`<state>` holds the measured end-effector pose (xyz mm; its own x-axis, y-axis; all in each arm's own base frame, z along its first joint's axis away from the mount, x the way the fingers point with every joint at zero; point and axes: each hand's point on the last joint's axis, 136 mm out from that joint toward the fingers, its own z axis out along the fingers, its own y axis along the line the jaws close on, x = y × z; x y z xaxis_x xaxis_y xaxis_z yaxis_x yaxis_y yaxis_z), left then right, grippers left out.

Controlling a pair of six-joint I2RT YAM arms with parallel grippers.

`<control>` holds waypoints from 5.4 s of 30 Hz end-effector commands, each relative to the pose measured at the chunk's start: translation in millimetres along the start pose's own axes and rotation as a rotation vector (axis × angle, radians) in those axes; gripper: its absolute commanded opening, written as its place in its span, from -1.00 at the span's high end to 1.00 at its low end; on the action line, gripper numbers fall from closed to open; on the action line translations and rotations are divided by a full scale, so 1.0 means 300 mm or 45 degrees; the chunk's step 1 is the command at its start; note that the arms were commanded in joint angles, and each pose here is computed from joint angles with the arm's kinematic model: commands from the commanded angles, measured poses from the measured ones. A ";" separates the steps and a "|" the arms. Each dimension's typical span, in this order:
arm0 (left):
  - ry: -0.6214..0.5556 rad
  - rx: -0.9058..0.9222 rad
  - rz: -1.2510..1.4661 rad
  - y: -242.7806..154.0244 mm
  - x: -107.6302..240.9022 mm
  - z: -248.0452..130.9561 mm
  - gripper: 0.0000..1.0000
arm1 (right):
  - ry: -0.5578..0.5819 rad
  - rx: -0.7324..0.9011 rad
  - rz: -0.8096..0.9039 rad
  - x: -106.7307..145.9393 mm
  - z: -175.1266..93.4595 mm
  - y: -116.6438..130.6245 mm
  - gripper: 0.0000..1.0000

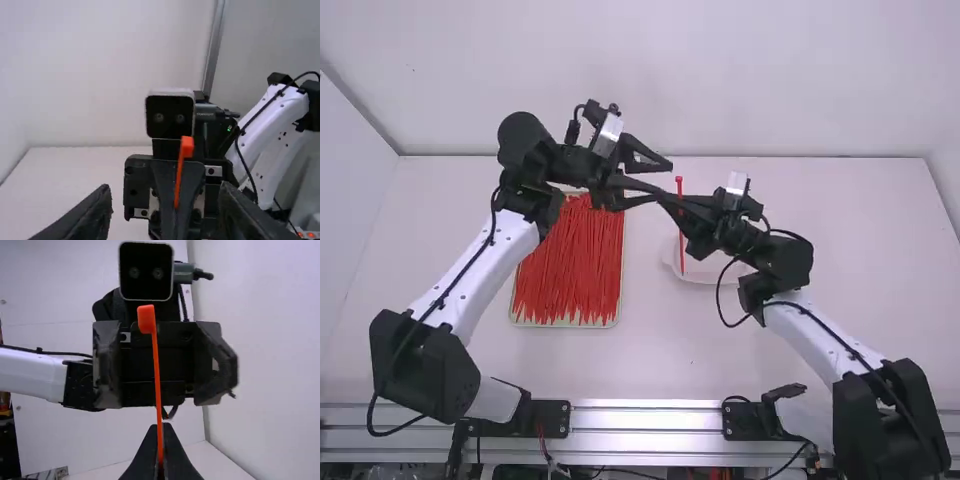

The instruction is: Fasten the cable tie

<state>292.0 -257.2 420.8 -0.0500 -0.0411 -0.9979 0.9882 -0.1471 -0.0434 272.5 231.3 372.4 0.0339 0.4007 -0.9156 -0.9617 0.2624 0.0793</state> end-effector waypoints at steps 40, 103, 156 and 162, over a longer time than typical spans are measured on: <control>-0.043 -0.014 -0.022 -0.011 -0.053 0.056 0.97 | -0.033 -0.008 -0.023 -0.031 0.023 0.009 0.47; -0.019 -0.111 -0.042 0.015 -0.204 -0.094 0.97 | 0.438 -0.121 0.150 0.266 -0.058 0.002 0.25; -0.039 -0.456 -0.110 0.195 -0.122 -0.168 -0.98 | 0.540 1.373 0.054 0.137 -0.492 -0.681 1.00; -0.047 -0.524 -0.137 0.224 -0.116 -0.179 -0.98 | 0.593 1.651 -0.047 0.164 -0.506 -0.679 1.00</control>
<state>365.2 -213.2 443.0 -0.1890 -0.0776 -0.9789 0.9533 0.2245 -0.2019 420.3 89.8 234.0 -0.3546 0.1260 -0.9265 -0.1940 0.9594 0.2047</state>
